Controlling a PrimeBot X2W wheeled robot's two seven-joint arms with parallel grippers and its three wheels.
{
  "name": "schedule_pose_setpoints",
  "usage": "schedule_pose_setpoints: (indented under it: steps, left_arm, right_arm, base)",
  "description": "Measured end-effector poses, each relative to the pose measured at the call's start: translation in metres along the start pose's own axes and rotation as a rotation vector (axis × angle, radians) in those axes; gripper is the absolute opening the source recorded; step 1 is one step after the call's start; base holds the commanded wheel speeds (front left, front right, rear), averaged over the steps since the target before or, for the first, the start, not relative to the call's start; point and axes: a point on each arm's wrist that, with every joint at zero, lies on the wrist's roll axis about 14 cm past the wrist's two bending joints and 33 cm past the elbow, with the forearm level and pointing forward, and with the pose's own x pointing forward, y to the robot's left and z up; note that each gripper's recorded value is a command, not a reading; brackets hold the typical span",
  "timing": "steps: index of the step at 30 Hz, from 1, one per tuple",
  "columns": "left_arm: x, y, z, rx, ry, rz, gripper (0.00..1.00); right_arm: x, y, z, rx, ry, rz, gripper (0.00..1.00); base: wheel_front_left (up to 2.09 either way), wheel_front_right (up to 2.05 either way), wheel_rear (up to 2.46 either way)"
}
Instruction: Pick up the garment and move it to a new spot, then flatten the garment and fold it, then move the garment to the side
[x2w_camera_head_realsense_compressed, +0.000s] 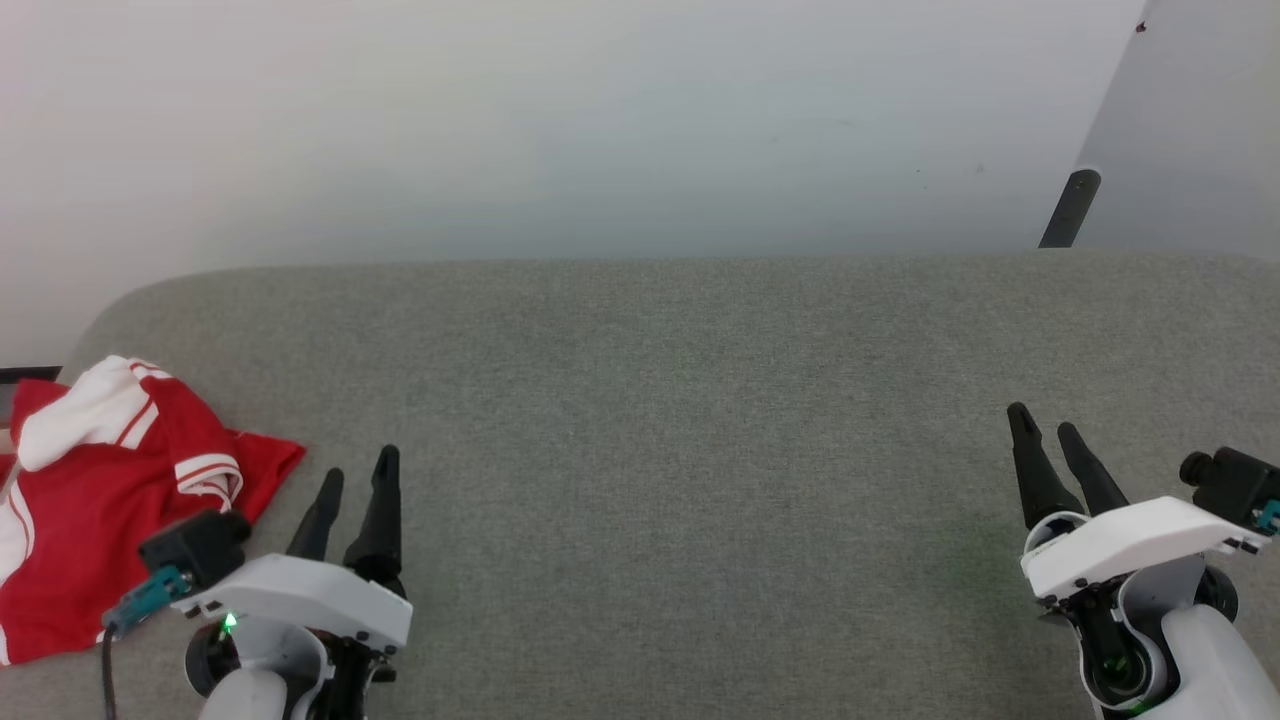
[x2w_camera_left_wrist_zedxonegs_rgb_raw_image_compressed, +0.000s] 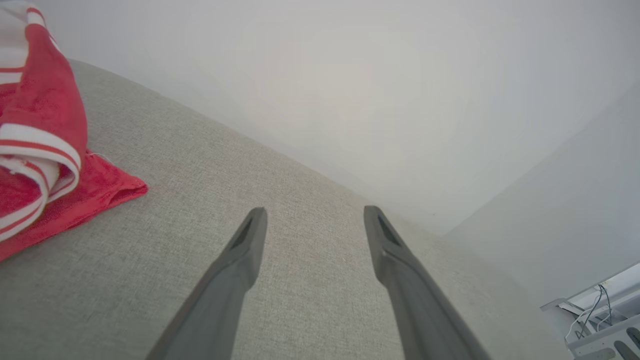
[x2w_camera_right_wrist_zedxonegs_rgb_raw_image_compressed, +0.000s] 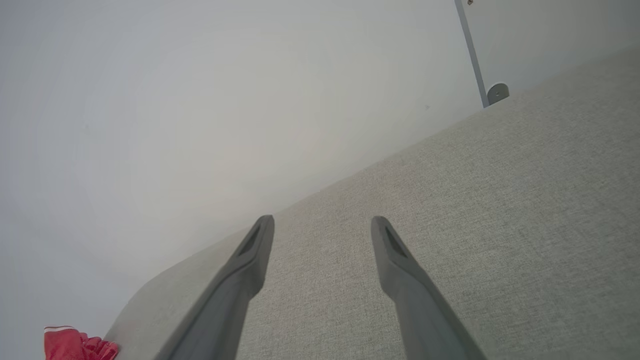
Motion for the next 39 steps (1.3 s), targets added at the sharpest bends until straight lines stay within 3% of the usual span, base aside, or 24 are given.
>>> schedule_pose_setpoints:
  steps: [23, 39]
  left_arm:
    - [0.009, -0.009, 0.012, 0.305, -0.045, -0.051, 1.0]
    - [0.009, -0.015, 0.014, 0.428, -0.069, -0.084, 1.0]
  right_arm:
    - [0.012, 0.007, 0.012, -0.272, -0.031, 0.033, 1.0]
    - [0.012, 0.012, 0.025, -0.392, -0.082, 0.051, 1.0]
  base:
    - [0.0, 0.0, 0.0]
    - [0.0, 0.0, 0.0]
